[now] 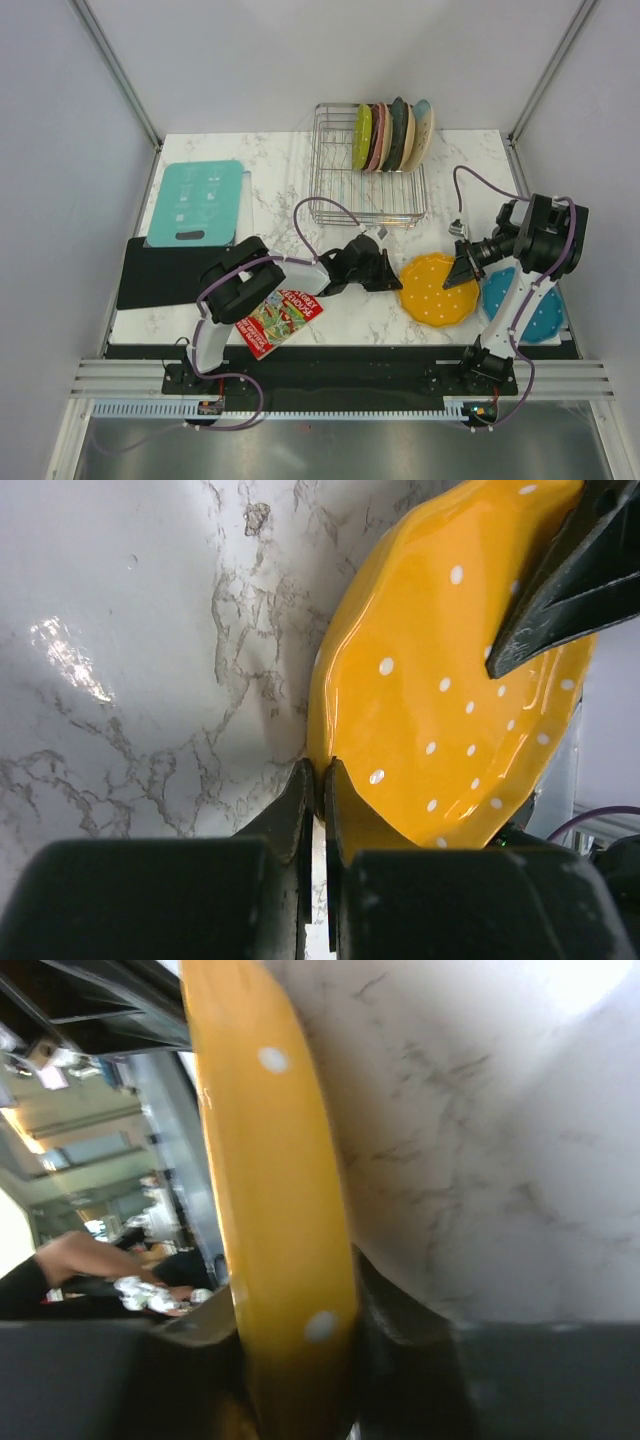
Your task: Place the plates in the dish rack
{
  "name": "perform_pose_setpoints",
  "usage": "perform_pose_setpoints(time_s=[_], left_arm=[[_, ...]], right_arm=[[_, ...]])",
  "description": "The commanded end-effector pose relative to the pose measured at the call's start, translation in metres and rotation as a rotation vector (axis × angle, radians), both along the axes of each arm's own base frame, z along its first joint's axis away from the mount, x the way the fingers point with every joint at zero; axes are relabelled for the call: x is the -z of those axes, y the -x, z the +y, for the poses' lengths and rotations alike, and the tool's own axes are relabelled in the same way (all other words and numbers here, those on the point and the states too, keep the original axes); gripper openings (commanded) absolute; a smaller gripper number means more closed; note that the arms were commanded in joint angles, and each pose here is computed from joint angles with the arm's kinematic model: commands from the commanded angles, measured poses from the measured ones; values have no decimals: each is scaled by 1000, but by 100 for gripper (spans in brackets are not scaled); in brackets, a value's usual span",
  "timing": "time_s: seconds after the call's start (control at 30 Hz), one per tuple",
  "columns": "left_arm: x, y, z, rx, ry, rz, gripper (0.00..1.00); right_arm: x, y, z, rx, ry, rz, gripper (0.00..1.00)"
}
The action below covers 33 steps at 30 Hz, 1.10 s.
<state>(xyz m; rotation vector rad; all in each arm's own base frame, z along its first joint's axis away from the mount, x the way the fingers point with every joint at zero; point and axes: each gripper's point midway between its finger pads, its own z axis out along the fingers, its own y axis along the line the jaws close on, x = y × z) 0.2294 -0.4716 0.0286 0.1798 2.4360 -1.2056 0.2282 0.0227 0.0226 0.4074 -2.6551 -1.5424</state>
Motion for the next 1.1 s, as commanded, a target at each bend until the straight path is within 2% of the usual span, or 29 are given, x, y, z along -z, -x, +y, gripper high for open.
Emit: perform_pose_setpoints(time_s=[0.0,0.03,0.1,0.13,0.2,0.23,0.27,0.37,0.4,0.43,0.53,0.6,0.67,0.77,0.8,0.83,0.87,0.9,0.93,0.97,1.0,1.03,1.07], left_arm=[[7,-5,-2,2,-52,-54,3],[3,-5,0,-3,-58,-58,13],[7,-5,9,-16,-112,-53,33],[0,-7,12,-3,-120,-85,52],[-4,-5,24,20,-163,-115,64],[-20,-9,31,40,-167,-167,70],[-20,-4,40,69,-182,-164,72],[-32,-1,75,148,-233,-164,77],[-24,-3,100,186,-312,-144,77],[-28,-2,108,221,-319,-140,78],[-31,-17,153,212,-370,-179,77],[-50,-31,172,172,-349,-253,77],[-57,-33,183,161,-355,-305,77],[-79,-31,190,163,-351,-382,76],[-94,-33,194,140,-341,-423,77],[-96,-36,200,110,-360,-444,77],[-103,-37,205,96,-360,-471,77],[-115,-40,211,78,-357,-520,77],[-118,-45,219,50,-383,-546,78],[-120,-48,226,30,-405,-564,78],[-122,-54,236,5,-435,-583,80],[-129,-59,245,-27,-456,-606,81],[-132,-60,250,-33,-462,-616,82]], right_arm=[[-4,-3,-6,-85,24,-121,16],[-6,-9,-10,-84,41,-135,0],[-16,-15,-15,-64,49,-161,0],[-23,-25,-19,-54,59,-197,0],[-36,-33,-24,-35,77,-222,0],[-51,-44,-29,-28,113,-288,0],[-60,-48,-32,-16,135,-310,0],[-108,-66,-42,-12,240,-495,0],[-130,-69,-42,-17,281,-581,0],[-149,-76,-45,-26,320,-657,0],[-204,-80,-45,-73,405,-899,0],[-240,-76,-41,-82,446,-1033,0],[-264,-78,-40,-36,473,-1082,0],[-321,-81,-36,119,514,-1180,0],[-339,-82,-32,242,500,-1161,0],[-370,-104,-37,344,518,-1276,0],[-400,-101,-25,413,504,-1365,0],[-402,-110,-29,501,543,-1377,0],[-441,-124,-24,643,502,-1494,0],[-462,-119,4,670,452,-1576,0],[-462,-125,15,701,441,-1592,0],[-477,-133,9,800,494,-1637,0],[-473,-139,47,754,440,-1634,0]])
